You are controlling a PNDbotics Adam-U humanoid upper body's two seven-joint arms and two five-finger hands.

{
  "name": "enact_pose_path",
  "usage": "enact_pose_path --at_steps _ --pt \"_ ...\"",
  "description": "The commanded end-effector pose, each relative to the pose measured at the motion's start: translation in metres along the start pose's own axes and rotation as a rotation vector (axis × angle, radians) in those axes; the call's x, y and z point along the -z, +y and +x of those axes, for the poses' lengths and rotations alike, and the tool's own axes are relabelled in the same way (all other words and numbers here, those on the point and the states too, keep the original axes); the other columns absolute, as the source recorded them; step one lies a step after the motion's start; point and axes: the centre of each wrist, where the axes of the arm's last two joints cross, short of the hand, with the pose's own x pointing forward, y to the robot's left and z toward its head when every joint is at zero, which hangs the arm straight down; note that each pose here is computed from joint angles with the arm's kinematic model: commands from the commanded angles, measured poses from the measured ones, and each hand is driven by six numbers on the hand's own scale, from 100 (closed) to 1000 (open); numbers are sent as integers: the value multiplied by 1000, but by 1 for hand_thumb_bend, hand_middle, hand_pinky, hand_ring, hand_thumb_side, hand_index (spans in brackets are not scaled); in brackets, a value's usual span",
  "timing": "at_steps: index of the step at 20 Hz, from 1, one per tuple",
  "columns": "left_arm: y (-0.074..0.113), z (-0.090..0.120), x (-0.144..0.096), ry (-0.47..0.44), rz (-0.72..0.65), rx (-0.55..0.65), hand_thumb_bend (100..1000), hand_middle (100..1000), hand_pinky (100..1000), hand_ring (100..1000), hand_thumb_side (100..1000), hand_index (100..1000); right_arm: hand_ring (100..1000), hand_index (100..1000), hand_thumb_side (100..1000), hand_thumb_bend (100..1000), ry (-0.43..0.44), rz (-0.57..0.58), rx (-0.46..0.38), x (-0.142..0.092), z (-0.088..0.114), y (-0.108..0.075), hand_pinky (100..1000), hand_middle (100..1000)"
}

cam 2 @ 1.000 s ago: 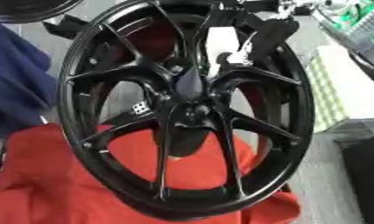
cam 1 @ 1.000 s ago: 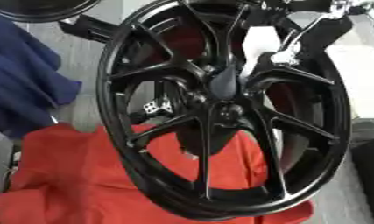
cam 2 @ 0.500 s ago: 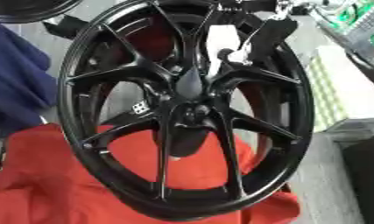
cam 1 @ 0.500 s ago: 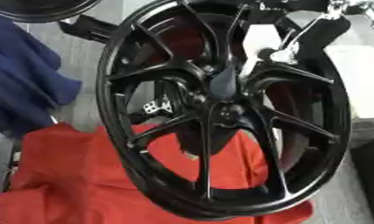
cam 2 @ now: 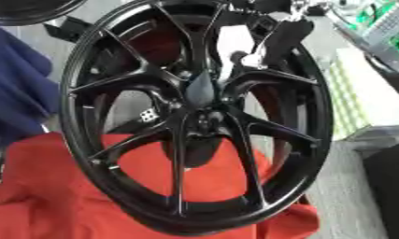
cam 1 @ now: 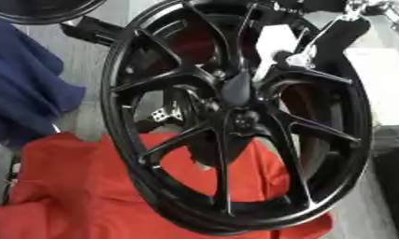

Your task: Pull the pin out of the wheel hub.

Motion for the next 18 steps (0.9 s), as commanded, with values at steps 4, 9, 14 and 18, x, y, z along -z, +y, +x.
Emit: enact_pose_path --at_steps 4,9,14,18 --pt "6 9 4 -35 8 11 562 809 756 755 711 858 689 517 100 100 -19 -62 -17 -9 8 -14 812 389" --pt "7 10 4 -36 10 12 561 809 756 755 711 858 660 461 100 100 -41 -84 -56 -15 16 -22 807 329" --pt "8 9 4 -35 13 14 562 809 756 754 710 857 639 417 100 100 -66 -113 -97 -26 26 -31 804 288" --pt "10 9 4 -37 17 18 564 808 756 754 709 857 631 411 100 100 -85 -143 -123 -41 37 -41 802 282"
